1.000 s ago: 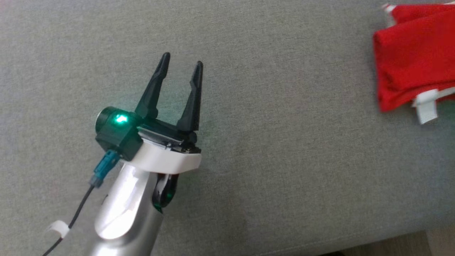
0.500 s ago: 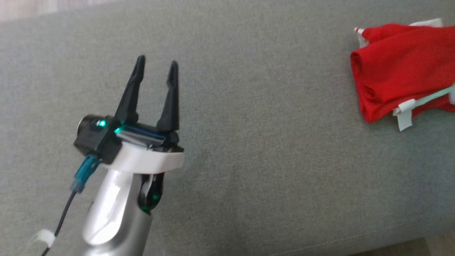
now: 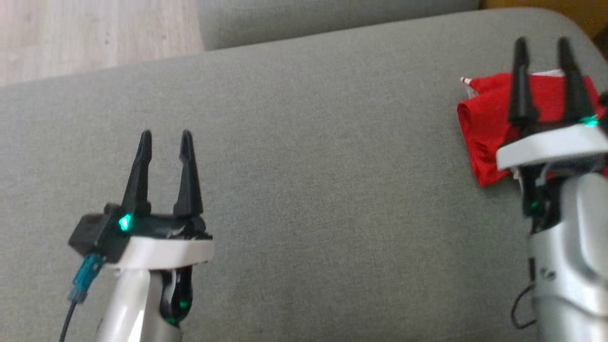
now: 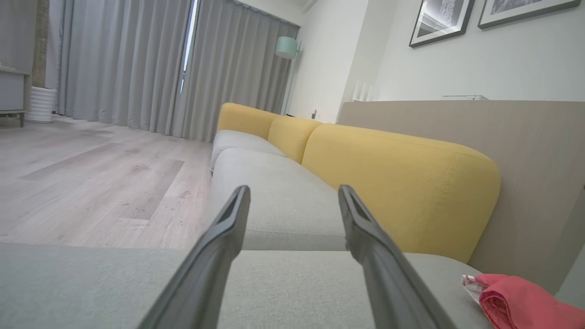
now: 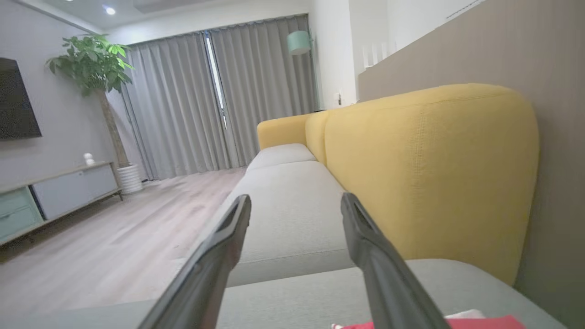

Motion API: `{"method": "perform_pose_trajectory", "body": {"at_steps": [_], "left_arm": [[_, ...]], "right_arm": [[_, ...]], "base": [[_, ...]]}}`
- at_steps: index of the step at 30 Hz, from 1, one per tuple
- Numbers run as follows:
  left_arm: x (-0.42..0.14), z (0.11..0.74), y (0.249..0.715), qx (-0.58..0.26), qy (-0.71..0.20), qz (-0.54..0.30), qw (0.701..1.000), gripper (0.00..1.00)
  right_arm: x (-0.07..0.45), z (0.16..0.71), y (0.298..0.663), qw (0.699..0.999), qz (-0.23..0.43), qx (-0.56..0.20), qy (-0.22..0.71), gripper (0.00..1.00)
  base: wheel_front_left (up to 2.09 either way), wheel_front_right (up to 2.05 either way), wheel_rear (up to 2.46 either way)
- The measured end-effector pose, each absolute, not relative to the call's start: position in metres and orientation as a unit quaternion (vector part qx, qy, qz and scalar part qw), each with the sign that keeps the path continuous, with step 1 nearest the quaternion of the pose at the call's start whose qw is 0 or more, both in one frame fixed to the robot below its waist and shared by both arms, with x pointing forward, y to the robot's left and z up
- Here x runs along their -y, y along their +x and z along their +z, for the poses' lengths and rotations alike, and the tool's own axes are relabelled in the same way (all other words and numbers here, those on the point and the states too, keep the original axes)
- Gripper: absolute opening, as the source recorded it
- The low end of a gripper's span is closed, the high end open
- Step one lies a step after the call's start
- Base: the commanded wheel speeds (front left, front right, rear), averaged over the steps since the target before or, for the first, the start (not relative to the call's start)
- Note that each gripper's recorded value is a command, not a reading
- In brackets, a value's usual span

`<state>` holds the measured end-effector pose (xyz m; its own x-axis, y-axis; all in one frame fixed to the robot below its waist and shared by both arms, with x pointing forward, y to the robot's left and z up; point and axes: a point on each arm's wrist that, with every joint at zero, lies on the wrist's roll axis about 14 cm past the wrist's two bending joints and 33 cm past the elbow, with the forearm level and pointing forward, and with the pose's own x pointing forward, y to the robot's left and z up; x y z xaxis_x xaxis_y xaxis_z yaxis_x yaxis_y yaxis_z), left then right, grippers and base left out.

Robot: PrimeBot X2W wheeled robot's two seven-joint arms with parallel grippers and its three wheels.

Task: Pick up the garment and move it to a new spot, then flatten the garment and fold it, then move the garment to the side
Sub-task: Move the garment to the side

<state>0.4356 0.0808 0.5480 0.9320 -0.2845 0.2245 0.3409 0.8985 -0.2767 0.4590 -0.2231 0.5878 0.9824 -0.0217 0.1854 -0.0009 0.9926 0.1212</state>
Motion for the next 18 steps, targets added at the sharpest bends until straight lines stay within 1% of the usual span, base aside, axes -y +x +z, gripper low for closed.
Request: {"method": "perform_pose_trajectory", "body": {"at_steps": [3, 6, 10, 14, 18], "left_arm": [[-0.088, 0.545, 0.425, 0.085, -0.156, -0.152, 0.972, 1.0], [-0.093, 0.54, 0.416, 0.077, -0.152, -0.139, 0.975, 1.0], [-0.099, 0.526, 0.407, 0.056, -0.149, -0.119, 0.98, 1.0], [-0.103, 0.516, 0.398, 0.041, -0.146, -0.111, 0.982, 1.0], [-0.107, 0.512, 0.395, 0.036, -0.152, -0.103, 0.982, 1.0]], "right_arm": [[0.211, 0.587, 0.447, 0.992, 0.004, 0.107, 0.074, 1.0], [0.206, 0.573, 0.432, 0.991, 0.007, 0.102, 0.081, 1.0], [0.192, 0.529, 0.408, 0.992, 0.016, 0.058, 0.11, 1.0], [0.184, 0.496, 0.386, 0.992, 0.014, 0.019, 0.126, 1.0], [0.184, 0.487, 0.378, 0.991, 0.012, 0.007, 0.13, 1.0]], "base": [[0.0, 0.0, 0.0], [0.0, 0.0, 0.0], [0.0, 0.0, 0.0], [0.0, 0.0, 0.0], [0.0, 0.0, 0.0]]}}
